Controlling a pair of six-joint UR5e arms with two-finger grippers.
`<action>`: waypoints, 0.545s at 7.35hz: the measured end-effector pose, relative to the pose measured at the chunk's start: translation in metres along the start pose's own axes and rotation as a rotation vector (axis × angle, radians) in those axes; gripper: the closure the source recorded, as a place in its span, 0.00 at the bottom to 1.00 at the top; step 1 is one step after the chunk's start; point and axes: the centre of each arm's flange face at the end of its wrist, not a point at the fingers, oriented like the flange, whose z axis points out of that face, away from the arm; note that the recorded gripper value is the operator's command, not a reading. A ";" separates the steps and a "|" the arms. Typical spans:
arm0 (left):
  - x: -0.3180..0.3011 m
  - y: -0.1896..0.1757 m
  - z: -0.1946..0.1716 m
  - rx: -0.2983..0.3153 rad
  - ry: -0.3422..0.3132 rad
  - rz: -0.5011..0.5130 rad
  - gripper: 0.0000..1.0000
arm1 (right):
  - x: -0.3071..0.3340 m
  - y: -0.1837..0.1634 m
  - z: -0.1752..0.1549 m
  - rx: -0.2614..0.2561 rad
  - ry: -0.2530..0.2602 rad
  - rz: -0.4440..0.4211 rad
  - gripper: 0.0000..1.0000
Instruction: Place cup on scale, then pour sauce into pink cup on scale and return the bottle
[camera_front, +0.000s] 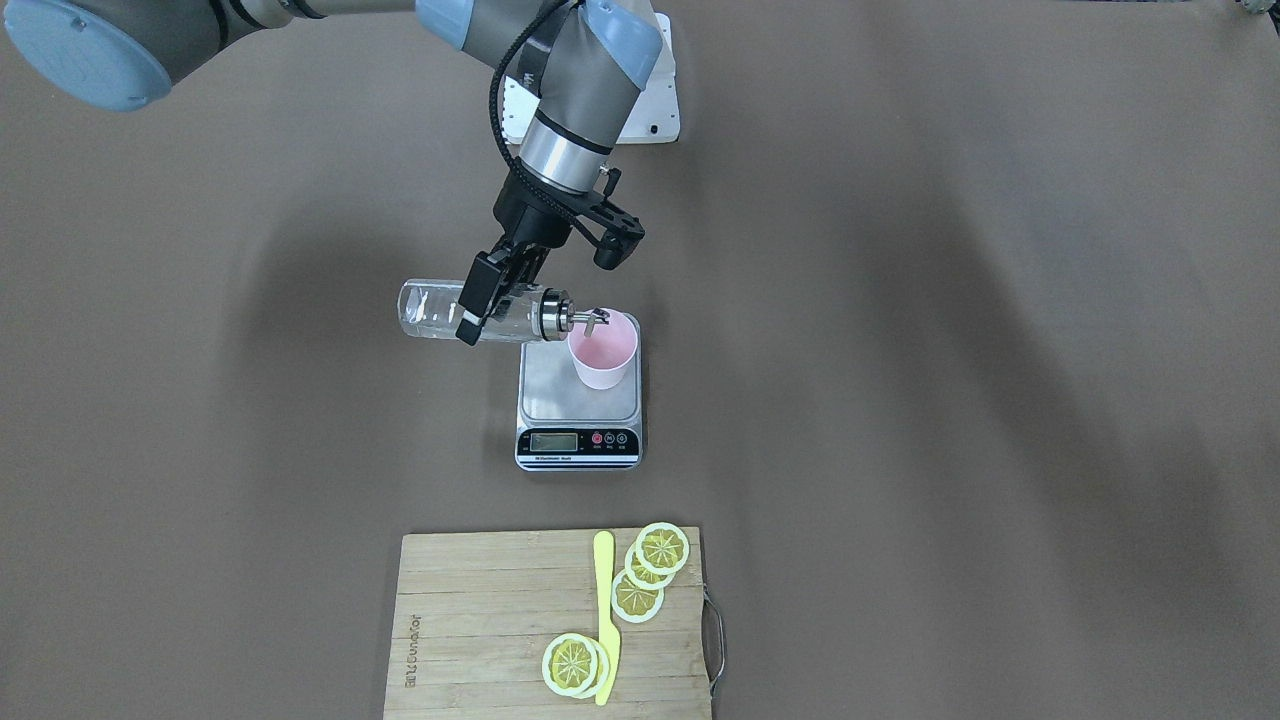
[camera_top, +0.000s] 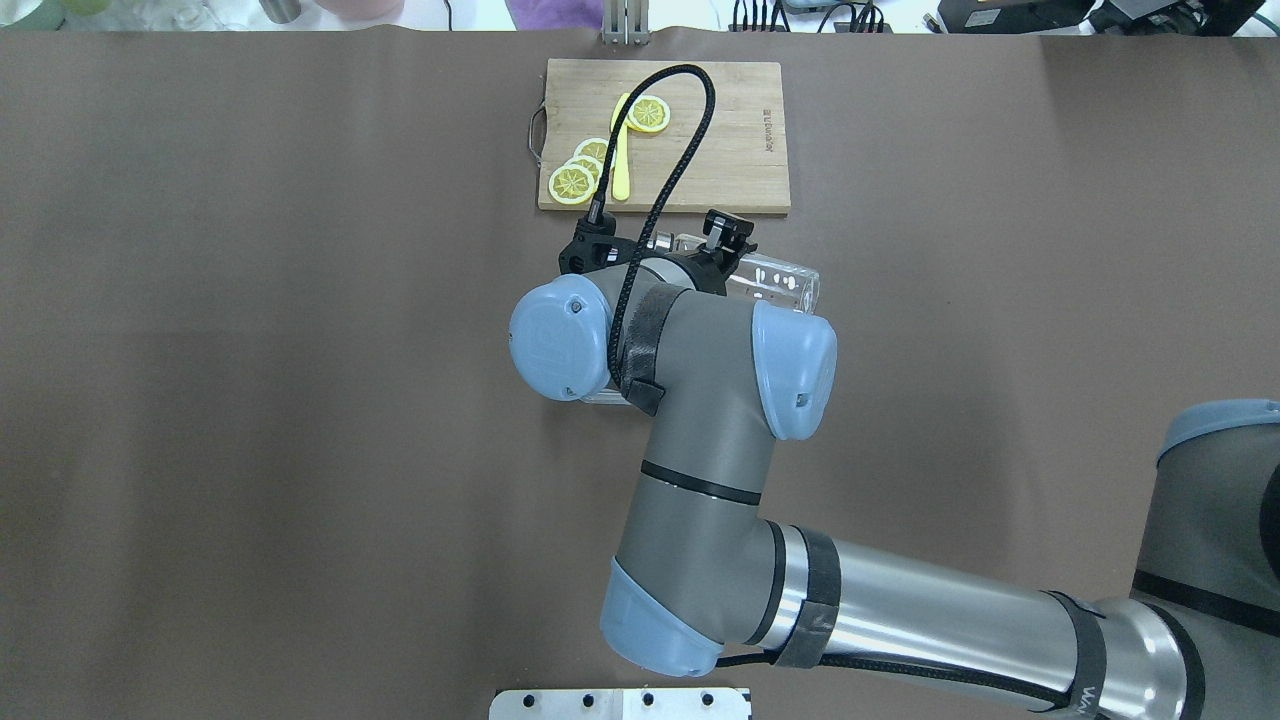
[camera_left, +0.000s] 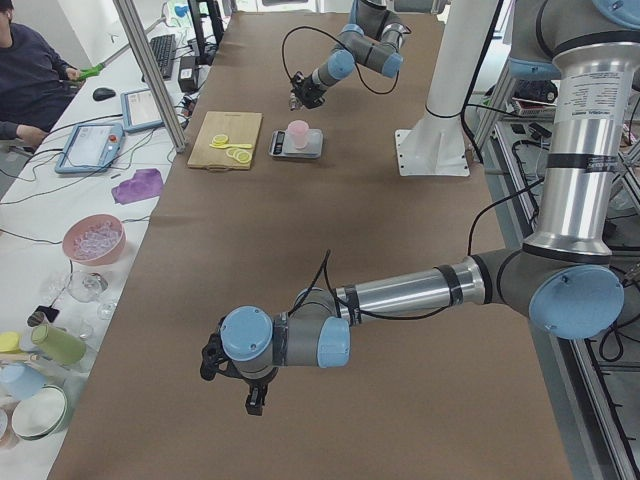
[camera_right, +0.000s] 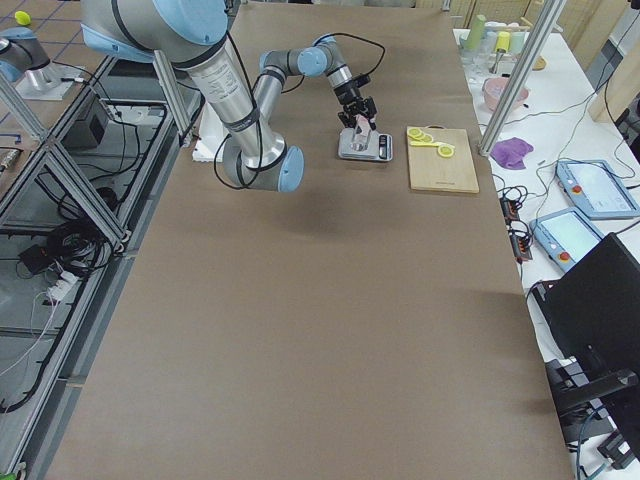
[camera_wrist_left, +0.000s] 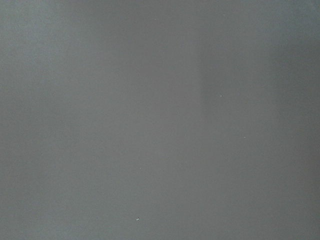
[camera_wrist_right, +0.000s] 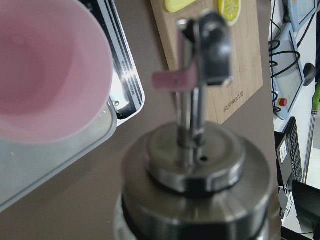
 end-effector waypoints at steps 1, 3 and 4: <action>0.000 0.000 0.000 0.000 0.000 0.000 0.02 | 0.000 0.000 0.001 -0.016 0.004 -0.007 1.00; 0.000 0.000 0.000 0.000 0.000 0.000 0.02 | -0.001 0.002 0.004 -0.049 0.011 -0.022 1.00; 0.000 0.000 0.000 -0.001 0.000 -0.001 0.02 | -0.002 0.002 0.006 -0.063 0.014 -0.028 1.00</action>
